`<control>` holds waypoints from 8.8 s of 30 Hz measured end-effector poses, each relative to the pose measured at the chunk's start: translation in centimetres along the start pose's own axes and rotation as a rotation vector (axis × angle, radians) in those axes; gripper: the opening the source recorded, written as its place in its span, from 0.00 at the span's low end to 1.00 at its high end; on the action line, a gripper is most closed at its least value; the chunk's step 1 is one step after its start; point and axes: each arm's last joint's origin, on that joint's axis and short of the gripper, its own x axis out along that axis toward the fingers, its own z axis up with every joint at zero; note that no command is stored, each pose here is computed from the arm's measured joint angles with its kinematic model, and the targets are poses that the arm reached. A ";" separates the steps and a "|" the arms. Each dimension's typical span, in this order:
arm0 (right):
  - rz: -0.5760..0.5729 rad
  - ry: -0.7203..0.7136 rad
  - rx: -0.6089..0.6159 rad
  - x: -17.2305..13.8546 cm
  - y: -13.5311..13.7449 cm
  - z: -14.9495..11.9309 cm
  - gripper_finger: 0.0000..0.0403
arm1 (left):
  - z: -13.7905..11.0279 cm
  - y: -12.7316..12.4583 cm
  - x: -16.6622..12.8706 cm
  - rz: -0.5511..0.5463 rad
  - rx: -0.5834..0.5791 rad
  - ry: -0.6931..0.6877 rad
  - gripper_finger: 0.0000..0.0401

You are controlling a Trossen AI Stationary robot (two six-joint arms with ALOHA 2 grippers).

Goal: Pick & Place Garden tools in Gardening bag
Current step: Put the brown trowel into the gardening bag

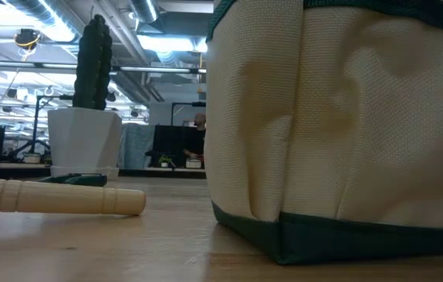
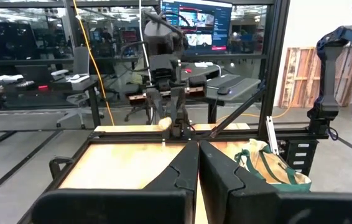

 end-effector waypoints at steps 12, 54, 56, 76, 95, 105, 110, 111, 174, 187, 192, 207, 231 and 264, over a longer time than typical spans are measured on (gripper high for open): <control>0.183 -0.368 0.066 0.8 0.3 -4.1 0.16 | 0.0 0.0 0.0 0.000 0.000 -0.001 0.02; -0.078 -0.197 -0.537 2.3 1.8 -7.6 0.16 | 0.0 0.0 0.0 0.000 0.000 0.000 0.02; -0.111 -0.196 -0.465 2.3 1.6 -7.6 0.16 | 0.0 0.0 0.0 0.001 0.000 0.000 0.02; -0.171 -0.244 0.156 2.2 1.3 -7.6 0.19 | 0.0 0.0 0.0 0.000 0.000 0.000 0.02; 0.114 -0.384 0.169 1.8 3.3 -6.0 0.19 | 0.0 0.0 0.0 0.000 0.000 -0.001 0.01; 0.229 -0.472 0.180 2.2 5.5 -5.5 0.19 | 0.0 0.0 0.0 0.001 0.000 -0.001 0.01; 0.308 -0.501 0.160 2.7 7.1 -5.5 0.19 | 0.0 0.0 0.0 0.000 0.000 -0.001 0.02; 0.329 -0.513 0.156 2.7 7.5 -5.5 0.19 | 0.0 0.0 0.0 0.000 0.000 -0.001 0.01; 0.338 -0.114 -0.064 7.5 18.8 -9.4 0.19 | 0.0 0.0 0.0 0.000 0.000 -0.002 0.02; 0.231 -0.037 0.056 7.6 18.4 -10.3 0.22 | 0.0 0.0 0.0 0.000 0.000 -0.002 0.01; 0.176 -0.044 0.094 7.7 18.2 -10.4 0.22 | 0.0 0.0 0.0 0.000 0.000 -0.002 0.01; 0.159 -0.061 0.138 7.7 18.1 -10.3 0.23 | 0.0 0.0 0.0 0.000 0.000 -0.001 0.01; 0.160 -0.060 0.056 7.7 18.1 -10.3 0.23 | 0.0 0.0 0.0 0.000 0.000 -0.002 0.02; 0.208 -0.026 -0.019 7.7 18.2 -10.5 0.23 | 0.0 0.0 0.0 0.001 0.000 -0.001 0.02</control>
